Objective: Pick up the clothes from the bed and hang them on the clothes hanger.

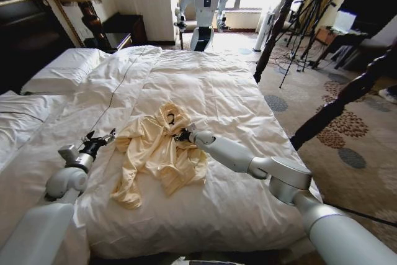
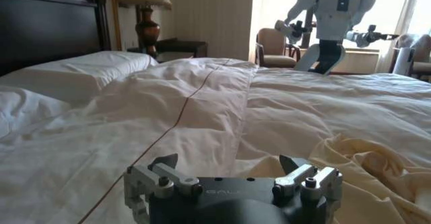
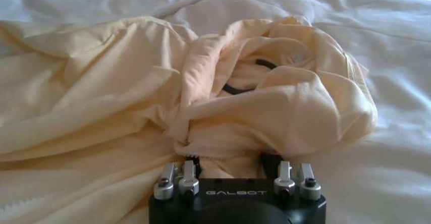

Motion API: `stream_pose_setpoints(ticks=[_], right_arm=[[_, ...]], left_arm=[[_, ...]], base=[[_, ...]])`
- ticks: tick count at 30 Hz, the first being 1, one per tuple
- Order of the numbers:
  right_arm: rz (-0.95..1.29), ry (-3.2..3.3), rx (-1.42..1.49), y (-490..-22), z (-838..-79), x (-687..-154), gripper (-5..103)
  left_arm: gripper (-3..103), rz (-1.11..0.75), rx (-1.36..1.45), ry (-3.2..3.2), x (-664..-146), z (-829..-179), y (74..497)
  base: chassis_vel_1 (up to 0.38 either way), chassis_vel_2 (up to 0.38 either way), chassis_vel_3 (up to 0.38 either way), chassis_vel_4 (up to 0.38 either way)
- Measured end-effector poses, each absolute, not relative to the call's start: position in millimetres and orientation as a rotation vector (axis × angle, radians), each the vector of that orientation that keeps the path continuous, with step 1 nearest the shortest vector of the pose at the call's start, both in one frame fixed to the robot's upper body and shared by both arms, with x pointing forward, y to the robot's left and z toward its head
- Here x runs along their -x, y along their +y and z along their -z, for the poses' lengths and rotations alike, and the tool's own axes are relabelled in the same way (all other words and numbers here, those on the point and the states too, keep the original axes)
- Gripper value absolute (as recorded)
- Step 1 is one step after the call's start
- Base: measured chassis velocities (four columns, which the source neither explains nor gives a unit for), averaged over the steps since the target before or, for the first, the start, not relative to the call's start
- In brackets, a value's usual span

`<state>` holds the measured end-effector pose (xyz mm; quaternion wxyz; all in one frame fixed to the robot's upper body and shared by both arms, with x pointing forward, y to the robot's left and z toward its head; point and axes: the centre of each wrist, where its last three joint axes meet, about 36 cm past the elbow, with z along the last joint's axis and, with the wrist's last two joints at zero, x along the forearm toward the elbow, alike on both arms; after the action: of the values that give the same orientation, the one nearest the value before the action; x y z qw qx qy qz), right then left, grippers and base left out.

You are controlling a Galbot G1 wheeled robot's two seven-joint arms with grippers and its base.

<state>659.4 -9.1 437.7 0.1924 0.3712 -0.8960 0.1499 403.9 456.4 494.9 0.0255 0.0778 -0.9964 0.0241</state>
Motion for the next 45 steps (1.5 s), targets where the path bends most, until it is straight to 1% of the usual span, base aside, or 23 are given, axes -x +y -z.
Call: stream_pose_setpoints(ticks=[2, 4, 5, 7, 10, 12, 14, 15, 17, 20, 21, 23, 24, 26, 27, 29, 31, 33, 36, 37, 38, 45], right_arm=[[-0.425, -2.518, -1.047, -6, -437, -658, 40], [-0.426, -2.519, -1.047, -5, -437, -659, 40], [-0.429, -2.521, -1.044, -5, -437, -659, 29], [-0.433, -2.524, -1.042, -5, -437, -660, 29], [-0.473, -2.564, -1.027, -9, -438, -664, 12], [-0.477, -2.57, -1.025, -10, -439, -665, 12], [-0.507, -2.604, -1.006, -17, -442, -665, 2], [-0.533, -2.618, -1.0, -20, -443, -664, -1], [-0.552, -2.626, -0.998, -23, -444, -663, -1], [-0.692, -2.662, -1.017, -36, -445, -659, -1], [-0.692, -2.662, -1.017, -36, -445, -659, -1], [-0.813, -2.687, -1.048, -39, -444, -653, -1], [-0.813, -2.687, -1.048, -39, -444, -653, -1], [-0.94, -2.717, -1.081, -41, -443, -649, -1], [-0.94, -2.717, -1.081, -41, -443, -649, -1], [-1.092, -2.757, -1.117, -43, -441, -647, 0], [-1.124, -2.764, -1.122, -44, -442, -646, 0], [-1.245, -2.789, -1.124, -46, -444, -641, 0], [-1.357, -2.824, -1.093, -50, -445, -639, 0], [-1.433, -2.841, -1.062, -55, -446, -639, 0], [-1.433, -2.841, -1.062, -55, -446, -639, 0], [-1.63, -2.913, -0.885, -77, -462, -649, 0]], left_arm=[[100, -0.072, -0.241, -3.081, -405, -495, 458], [100, -0.071, -0.24, -3.082, -405, -496, 458], [100, -0.07, -0.24, -3.083, -405, -496, 458], [100, -0.07, -0.239, -3.083, -405, -496, 458], [100, -0.069, -0.238, -3.082, -404, -495, 458], [100, -0.07, -0.237, -3.082, -404, -495, 458], [100, -0.07, -0.235, -3.082, -403, -495, 458], [100, -0.071, -0.233, -3.083, -403, -495, 457], [100, -0.07, -0.232, -3.084, -403, -495, 457], [100, -0.073, -0.217, -3.093, -405, -497, 453], [100, -0.073, -0.217, -3.093, -405, -497, 453], [100, -0.074, -0.204, -3.098, -405, -498, 449], [100, -0.074, -0.204, -3.098, -405, -498, 449], [100, -0.07, -0.197, -3.102, -405, -498, 446], [100, -0.07, -0.197, -3.102, -405, -498, 446], [100, -0.067, -0.195, -3.103, -404, -498, 444], [100, -0.067, -0.195, -3.103, -404, -499, 444], [100, -0.066, -0.197, -3.106, -404, -500, 444], [100, -0.065, -0.198, -3.11, -403, -501, 444], [100, -0.067, -0.196, -3.112, -403, -502, 443], [100, -0.067, -0.196, -3.112, -403, -502, 443], [100, -0.077, -0.185, -3.119, -400, -502, 439]], base=[[0.0, 0.0, 0.0, 0.0], [0.0, 0.0, 0.0, 0.0], [0.0, 0.0, 0.0, 0.0], [0.0, 0.0, 0.0, 0.0], [0.0, 0.0, 0.0, 0.0], [0.0, 0.0, 0.0, 0.0], [0.0, 0.0, 0.0, 0.0], [0.0, 0.0, 0.0, 0.0], [0.0, 0.0, 0.0, 0.0], [0.0, 0.0, 0.0, 0.0], [0.0, 0.0, 0.0, 0.0], [0.0, 0.0, 0.0, 0.0], [0.0, 0.0, 0.0, 0.0], [0.0, 0.0, 0.0, 0.0], [0.0, 0.0, 0.0, 0.0], [0.0, 0.0, 0.0, 0.0], [0.0, 0.0, 0.0, 0.0], [0.0, 0.0, 0.0, 0.0], [0.0, 0.0, 0.0, 0.0], [0.0, 0.0, 0.0, 0.0], [0.0, 0.0, 0.0, 0.0], [0.0, 0.0, 0.0, 0.0]])
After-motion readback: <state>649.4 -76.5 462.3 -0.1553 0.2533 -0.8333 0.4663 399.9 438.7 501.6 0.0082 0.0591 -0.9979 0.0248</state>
